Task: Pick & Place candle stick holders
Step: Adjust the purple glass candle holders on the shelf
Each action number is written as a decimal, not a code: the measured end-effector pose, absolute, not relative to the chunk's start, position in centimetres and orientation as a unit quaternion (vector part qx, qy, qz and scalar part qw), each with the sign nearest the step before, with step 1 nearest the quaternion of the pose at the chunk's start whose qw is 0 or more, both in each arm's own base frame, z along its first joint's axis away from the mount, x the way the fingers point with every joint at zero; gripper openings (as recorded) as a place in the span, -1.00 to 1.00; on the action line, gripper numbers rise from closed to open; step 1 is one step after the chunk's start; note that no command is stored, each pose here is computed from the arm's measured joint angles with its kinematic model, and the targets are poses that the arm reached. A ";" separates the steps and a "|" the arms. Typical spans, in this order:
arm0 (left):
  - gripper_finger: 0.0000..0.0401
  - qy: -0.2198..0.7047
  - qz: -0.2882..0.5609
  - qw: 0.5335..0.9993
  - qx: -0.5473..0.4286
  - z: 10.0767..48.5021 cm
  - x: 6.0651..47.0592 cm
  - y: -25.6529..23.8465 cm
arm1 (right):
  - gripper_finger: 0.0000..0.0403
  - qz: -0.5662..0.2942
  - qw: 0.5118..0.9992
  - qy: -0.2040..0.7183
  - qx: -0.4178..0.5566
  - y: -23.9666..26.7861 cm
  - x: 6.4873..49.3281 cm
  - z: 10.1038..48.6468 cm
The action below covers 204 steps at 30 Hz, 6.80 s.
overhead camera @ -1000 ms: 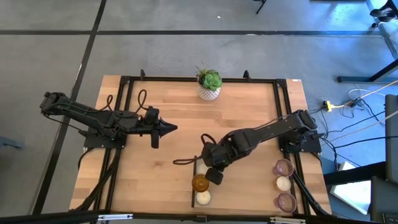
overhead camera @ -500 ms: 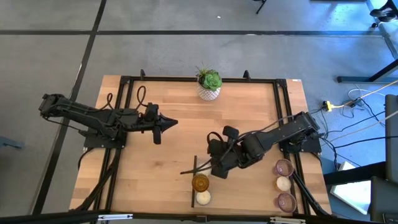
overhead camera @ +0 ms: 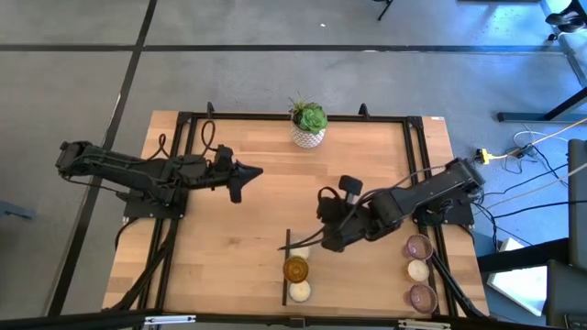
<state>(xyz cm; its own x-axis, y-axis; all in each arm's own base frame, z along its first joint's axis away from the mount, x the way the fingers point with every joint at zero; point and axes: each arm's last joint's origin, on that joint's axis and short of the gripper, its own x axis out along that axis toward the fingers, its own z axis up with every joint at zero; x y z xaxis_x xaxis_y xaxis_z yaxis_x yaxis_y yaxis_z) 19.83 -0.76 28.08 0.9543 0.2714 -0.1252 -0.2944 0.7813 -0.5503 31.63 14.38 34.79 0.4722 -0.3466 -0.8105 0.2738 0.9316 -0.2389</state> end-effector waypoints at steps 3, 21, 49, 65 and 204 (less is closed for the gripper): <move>-0.98 0.017 0.155 0.942 -0.297 28.1 19.8 -0.5 | -1.00 -0.177 0.866 0.467 -0.027 13.9 30.6 34.0; -0.98 -0.061 0.215 0.906 -0.359 28.8 20.1 2.6 | -1.00 -0.154 0.914 0.376 -0.001 8.6 23.1 31.5; -0.98 -0.087 0.281 0.868 -0.401 26.3 23.3 4.4 | -1.00 -0.031 0.948 0.312 0.058 -1.0 16.3 29.2; -0.98 -0.093 0.279 0.867 -0.402 26.3 23.5 4.4 | -1.00 0.000 0.947 0.313 0.073 -1.3 16.1 29.5; -0.98 -0.052 0.106 0.933 -0.340 27.3 23.9 -1.3 | -1.00 -0.063 0.740 0.669 0.034 19.5 21.3 33.9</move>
